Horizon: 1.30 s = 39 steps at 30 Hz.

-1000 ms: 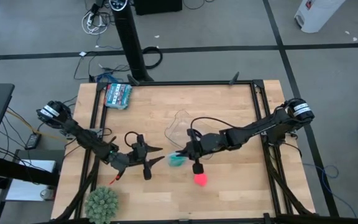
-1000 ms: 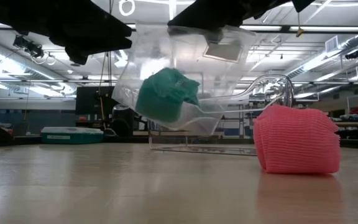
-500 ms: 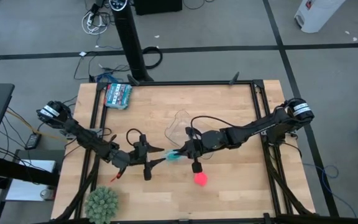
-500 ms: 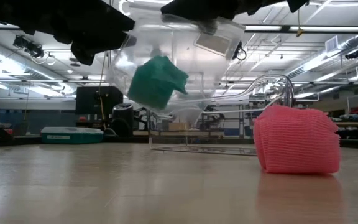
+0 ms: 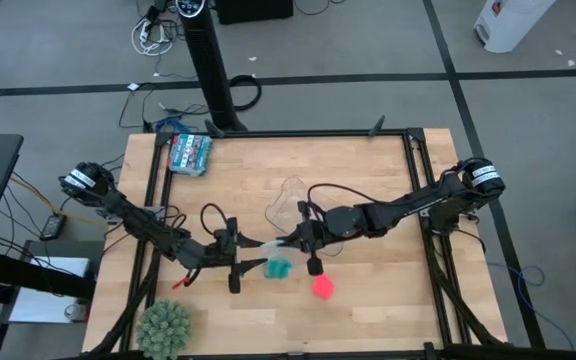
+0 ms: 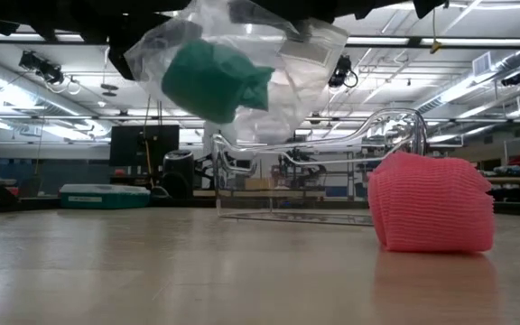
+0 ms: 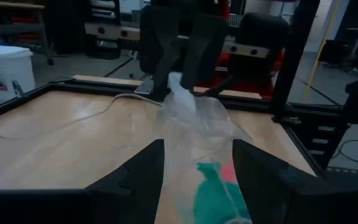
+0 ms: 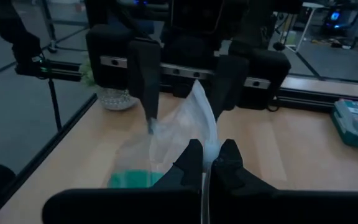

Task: Roll bandage
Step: Open the transparent zip bag

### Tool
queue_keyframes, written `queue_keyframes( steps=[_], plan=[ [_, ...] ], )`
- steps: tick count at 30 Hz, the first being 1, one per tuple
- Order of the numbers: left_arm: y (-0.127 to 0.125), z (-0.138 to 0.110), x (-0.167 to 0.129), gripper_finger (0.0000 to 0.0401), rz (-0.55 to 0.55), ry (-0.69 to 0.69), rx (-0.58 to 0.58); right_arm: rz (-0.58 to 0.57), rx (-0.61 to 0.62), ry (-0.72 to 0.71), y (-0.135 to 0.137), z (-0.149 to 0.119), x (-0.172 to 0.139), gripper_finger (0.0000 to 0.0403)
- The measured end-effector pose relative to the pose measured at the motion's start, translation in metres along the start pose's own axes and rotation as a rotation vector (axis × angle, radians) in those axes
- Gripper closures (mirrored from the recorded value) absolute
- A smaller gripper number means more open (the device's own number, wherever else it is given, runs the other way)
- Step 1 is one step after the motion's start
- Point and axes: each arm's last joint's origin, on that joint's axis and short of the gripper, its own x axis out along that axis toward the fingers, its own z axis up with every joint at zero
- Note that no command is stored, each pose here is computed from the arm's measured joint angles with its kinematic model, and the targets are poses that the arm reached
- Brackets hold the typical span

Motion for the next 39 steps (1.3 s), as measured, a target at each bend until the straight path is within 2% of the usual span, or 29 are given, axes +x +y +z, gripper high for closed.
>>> queue_keyframes(
  steps=[8,14,18,22,27,35,39],
  plan=[
    [0.004,-0.001,0.004,0.0204,0.057,-0.014,-0.008,0.110,0.000,-0.058,0.003,0.005,0.000,0.0403],
    [0.003,-0.012,0.008,0.0204,0.051,0.022,-0.035,0.102,-0.037,-0.146,0.004,0.014,-0.001,0.0403],
    [0.001,-0.017,0.008,0.0204,0.048,0.038,-0.045,0.098,-0.046,-0.152,0.003,0.014,-0.001,0.0403],
    [0.000,-0.016,0.008,0.0204,0.015,0.041,-0.042,0.099,-0.030,-0.115,0.002,0.011,-0.001,0.0403],
    [-0.003,-0.006,0.006,0.0204,-0.010,-0.020,-0.016,0.103,-0.003,-0.033,0.003,0.003,0.000,0.0403],
    [-0.002,-0.005,0.009,0.0204,0.000,-0.025,0.010,0.108,0.005,-0.019,0.004,0.002,0.000,0.0403],
    [-0.002,-0.005,0.008,0.0204,-0.002,-0.025,0.010,0.108,0.001,0.064,0.003,-0.006,0.000,0.0403]
  ],
)
